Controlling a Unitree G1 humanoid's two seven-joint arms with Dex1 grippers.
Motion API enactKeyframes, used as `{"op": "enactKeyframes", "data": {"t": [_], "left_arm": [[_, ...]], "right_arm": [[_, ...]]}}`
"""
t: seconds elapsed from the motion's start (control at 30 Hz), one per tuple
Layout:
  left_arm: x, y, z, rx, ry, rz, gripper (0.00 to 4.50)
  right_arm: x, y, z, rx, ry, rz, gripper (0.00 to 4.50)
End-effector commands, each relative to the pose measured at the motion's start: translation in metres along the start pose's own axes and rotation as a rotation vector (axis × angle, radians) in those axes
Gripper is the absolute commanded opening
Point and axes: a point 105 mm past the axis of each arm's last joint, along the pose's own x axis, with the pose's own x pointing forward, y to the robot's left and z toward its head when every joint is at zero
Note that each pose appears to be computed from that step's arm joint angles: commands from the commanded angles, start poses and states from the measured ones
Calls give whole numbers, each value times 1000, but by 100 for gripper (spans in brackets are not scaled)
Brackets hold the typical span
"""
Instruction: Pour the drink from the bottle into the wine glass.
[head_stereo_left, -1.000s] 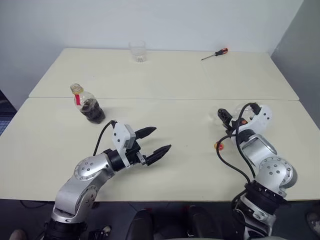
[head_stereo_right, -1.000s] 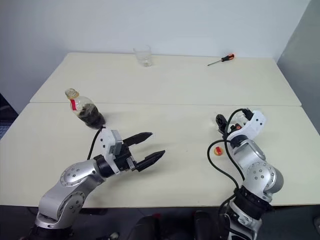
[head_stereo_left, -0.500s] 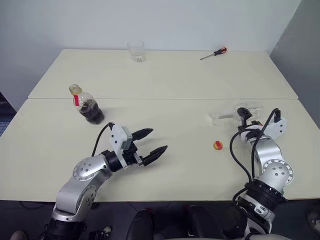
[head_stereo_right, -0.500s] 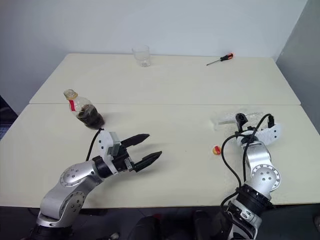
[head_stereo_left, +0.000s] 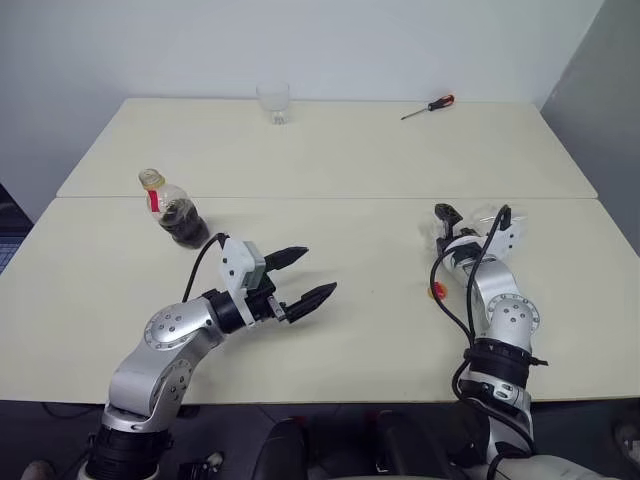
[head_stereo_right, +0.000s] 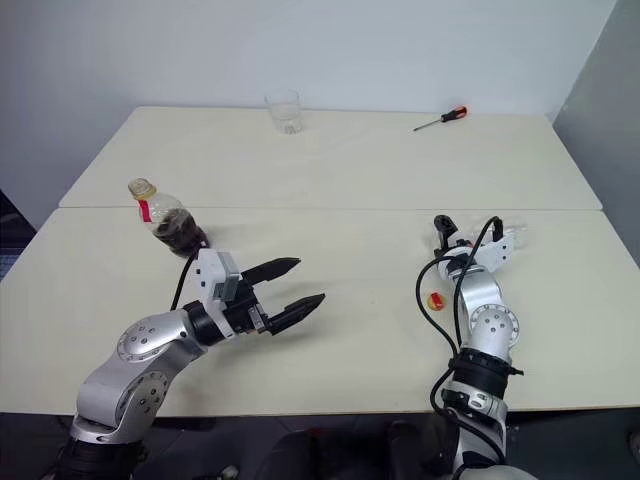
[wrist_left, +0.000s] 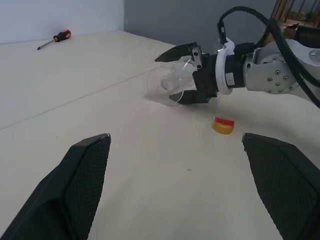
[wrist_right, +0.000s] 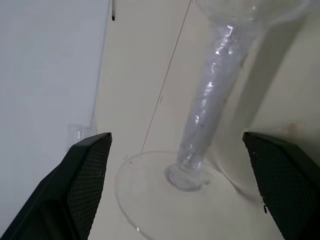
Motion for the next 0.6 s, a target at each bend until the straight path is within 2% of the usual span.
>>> {"op": "enactKeyframes", "data": {"t": [0.03, 0.2, 0.43, 0.53, 0.6], "left_arm": [[0, -4, 14, 31, -42, -5, 448], [2, -5, 15, 25, -45, -6, 448], [6, -3, 17, 33, -48, -15, 448], [6, -4, 18, 35, -49, -18, 450], [5, -4, 18, 34, -48, -16, 450]], "right_arm": [[2, 8, 14, -2, -57, 29, 450], [10, 0, 21, 26, -89, 11, 450], [25, 0, 6, 43, -64, 12, 450], [28, -3, 4, 27, -63, 1, 392], [29, -3, 4, 9, -60, -1, 318]]}}
